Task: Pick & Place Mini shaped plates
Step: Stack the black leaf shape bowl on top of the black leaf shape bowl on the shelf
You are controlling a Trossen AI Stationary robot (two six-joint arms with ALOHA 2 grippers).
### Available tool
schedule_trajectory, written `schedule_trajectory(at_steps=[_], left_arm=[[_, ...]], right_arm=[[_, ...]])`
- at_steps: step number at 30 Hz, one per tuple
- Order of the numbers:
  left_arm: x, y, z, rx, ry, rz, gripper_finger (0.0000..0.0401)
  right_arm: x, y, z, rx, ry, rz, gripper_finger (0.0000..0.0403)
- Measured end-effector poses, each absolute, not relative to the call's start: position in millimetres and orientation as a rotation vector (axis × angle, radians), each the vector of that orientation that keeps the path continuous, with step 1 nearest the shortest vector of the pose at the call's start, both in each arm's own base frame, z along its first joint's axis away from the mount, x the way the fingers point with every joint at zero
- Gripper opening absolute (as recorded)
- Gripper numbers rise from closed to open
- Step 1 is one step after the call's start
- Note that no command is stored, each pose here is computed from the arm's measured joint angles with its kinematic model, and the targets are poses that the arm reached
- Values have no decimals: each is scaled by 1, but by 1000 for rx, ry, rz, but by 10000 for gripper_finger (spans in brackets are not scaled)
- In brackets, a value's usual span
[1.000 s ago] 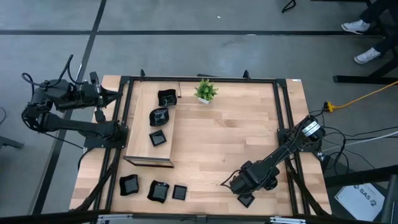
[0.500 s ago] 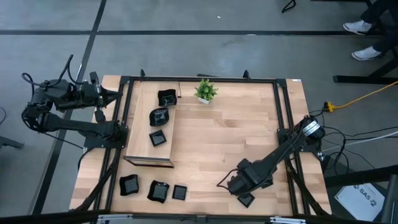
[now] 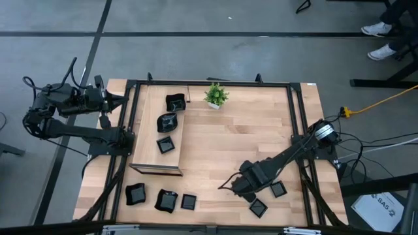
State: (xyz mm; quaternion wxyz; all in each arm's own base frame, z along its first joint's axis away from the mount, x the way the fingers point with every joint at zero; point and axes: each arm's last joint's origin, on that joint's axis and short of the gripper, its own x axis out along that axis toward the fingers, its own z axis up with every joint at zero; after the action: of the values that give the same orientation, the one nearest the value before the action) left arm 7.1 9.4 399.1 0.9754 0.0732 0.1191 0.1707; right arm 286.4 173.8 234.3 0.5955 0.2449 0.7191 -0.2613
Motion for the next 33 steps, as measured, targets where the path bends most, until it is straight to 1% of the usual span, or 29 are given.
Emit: schedule_trajectory(at_steps=[5,9,15,21,33], left_arm=[[7,9,399,148,240,344,4],[7,9,399,148,240,344,4],[7,9,399,148,240,344,4],[7,9,399,148,240,343,4],[7,9,399,148,240,344,4]], right_arm=[[293,163,234,517,1643,-580,5],[302,156,234,455,1588,-523,5],[321,150,234,319,1450,-339,5],[337,147,236,135,1314,-160,5],[355,140,241,-242,1140,8,5]])
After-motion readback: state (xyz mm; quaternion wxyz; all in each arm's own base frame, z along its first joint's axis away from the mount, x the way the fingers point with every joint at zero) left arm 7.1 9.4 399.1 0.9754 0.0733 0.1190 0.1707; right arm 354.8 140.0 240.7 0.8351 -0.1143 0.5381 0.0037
